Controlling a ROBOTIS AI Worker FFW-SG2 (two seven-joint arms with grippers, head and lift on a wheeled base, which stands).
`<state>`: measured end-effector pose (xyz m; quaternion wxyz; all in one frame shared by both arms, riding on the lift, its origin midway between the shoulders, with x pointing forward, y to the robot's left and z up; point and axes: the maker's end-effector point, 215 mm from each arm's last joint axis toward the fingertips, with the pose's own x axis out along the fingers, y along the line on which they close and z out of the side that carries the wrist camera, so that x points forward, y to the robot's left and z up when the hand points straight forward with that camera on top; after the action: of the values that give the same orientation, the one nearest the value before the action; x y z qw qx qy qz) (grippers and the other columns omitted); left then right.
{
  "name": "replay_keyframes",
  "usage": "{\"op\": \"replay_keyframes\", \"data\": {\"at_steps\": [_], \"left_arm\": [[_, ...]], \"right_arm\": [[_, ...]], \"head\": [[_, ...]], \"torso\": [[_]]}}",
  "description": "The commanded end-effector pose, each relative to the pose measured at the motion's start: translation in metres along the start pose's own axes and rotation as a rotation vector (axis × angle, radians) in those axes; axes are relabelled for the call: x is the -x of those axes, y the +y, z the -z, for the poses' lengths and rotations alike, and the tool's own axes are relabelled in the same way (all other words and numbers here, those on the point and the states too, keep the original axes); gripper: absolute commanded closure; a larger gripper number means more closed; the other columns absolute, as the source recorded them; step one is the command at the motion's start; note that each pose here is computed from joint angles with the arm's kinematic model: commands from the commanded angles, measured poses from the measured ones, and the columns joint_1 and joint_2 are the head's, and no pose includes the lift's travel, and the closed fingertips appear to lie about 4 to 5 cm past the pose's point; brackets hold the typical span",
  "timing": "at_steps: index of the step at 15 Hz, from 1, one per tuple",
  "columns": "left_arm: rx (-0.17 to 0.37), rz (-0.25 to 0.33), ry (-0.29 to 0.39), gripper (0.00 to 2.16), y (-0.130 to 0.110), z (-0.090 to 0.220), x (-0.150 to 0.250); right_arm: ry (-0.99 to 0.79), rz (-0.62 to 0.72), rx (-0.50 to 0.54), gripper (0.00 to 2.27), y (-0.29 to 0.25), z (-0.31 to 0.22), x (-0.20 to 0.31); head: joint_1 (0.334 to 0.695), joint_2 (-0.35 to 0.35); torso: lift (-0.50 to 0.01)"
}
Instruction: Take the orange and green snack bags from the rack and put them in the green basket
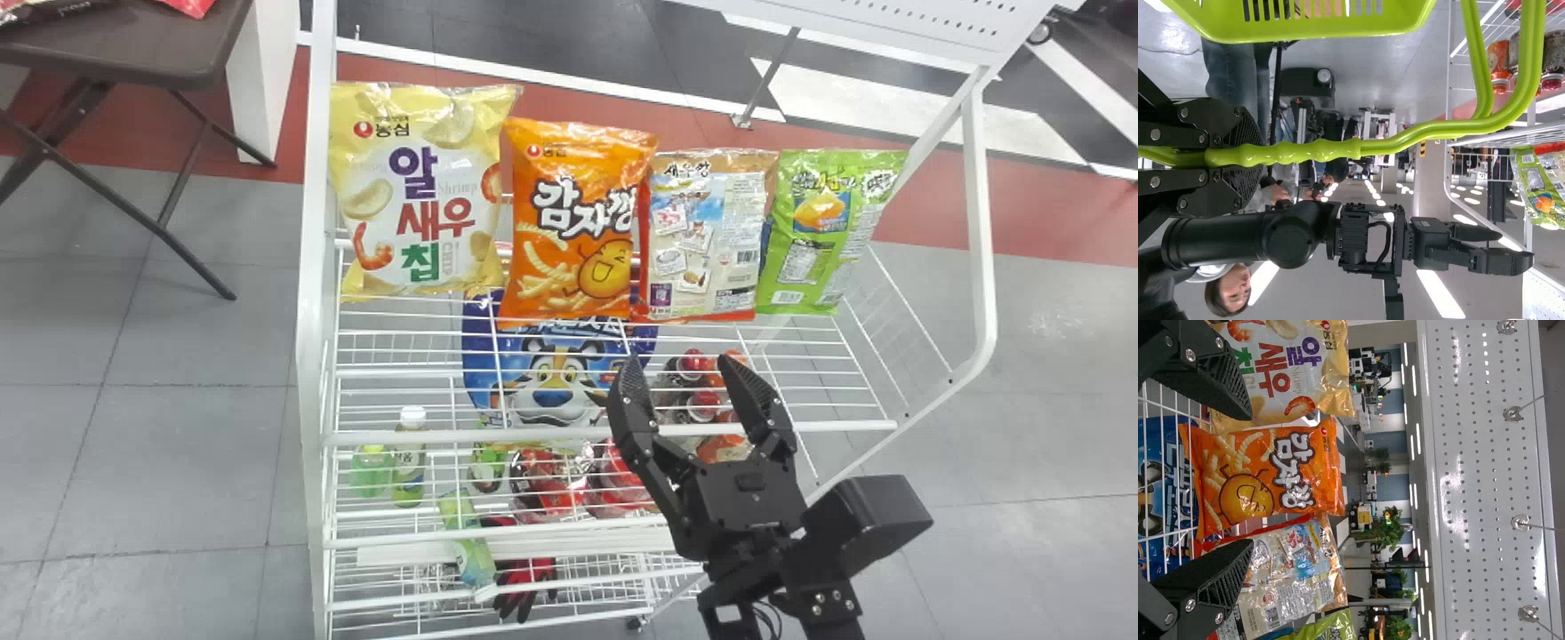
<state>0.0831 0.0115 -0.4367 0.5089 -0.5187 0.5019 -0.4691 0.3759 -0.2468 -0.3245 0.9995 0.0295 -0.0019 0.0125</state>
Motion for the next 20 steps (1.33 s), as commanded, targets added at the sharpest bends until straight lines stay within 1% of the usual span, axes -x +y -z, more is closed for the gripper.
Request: {"op": "replay_keyframes", "data": {"at_steps": [1, 3, 4, 10, 12, 14, 17, 20], "left_arm": [[-0.004, 0.007, -0.002, 2.15, -0.001, 0.000, 0.000], [-0.027, 0.025, -0.011, 2.15, -0.005, -0.004, 0.000], [-0.032, 0.025, -0.013, 2.15, -0.005, -0.004, 0.000], [-0.030, 0.024, -0.010, 2.15, -0.004, -0.003, 0.000], [-0.039, 0.026, -0.006, 2.15, -0.006, -0.003, -0.001], [-0.037, 0.024, 0.000, 2.15, -0.005, 0.000, -0.002], [-0.035, 0.033, -0.001, 2.15, -0.006, 0.004, -0.001], [-0.027, 0.031, -0.003, 2.15, -0.005, 0.007, 0.000]], "right_arm": [[-0.001, -0.001, 0.001, 0.17, 0.000, 0.000, 0.000], [-0.005, -0.002, 0.006, 0.17, 0.001, -0.002, -0.002], [-0.007, -0.017, 0.009, 0.16, 0.004, -0.002, -0.002], [0.017, -0.017, 0.025, 0.16, 0.005, 0.006, -0.015], [0.106, -0.017, 0.045, 0.16, 0.002, 0.031, -0.040], [0.167, -0.011, 0.067, 0.16, -0.003, 0.046, -0.068], [0.180, -0.015, 0.095, 0.16, 0.000, 0.047, -0.110], [0.189, -0.024, 0.094, 0.16, 0.005, 0.052, -0.141]], "head": [[0.695, -0.350], [0.695, -0.350], [0.695, -0.350], [0.695, -0.350], [0.695, -0.350], [0.695, -0.350], [0.695, -0.350], [0.695, -0.350]], "torso": [[0.000], [0.000], [0.000], [0.000], [0.000], [0.000], [0.000], [0.000]]}}
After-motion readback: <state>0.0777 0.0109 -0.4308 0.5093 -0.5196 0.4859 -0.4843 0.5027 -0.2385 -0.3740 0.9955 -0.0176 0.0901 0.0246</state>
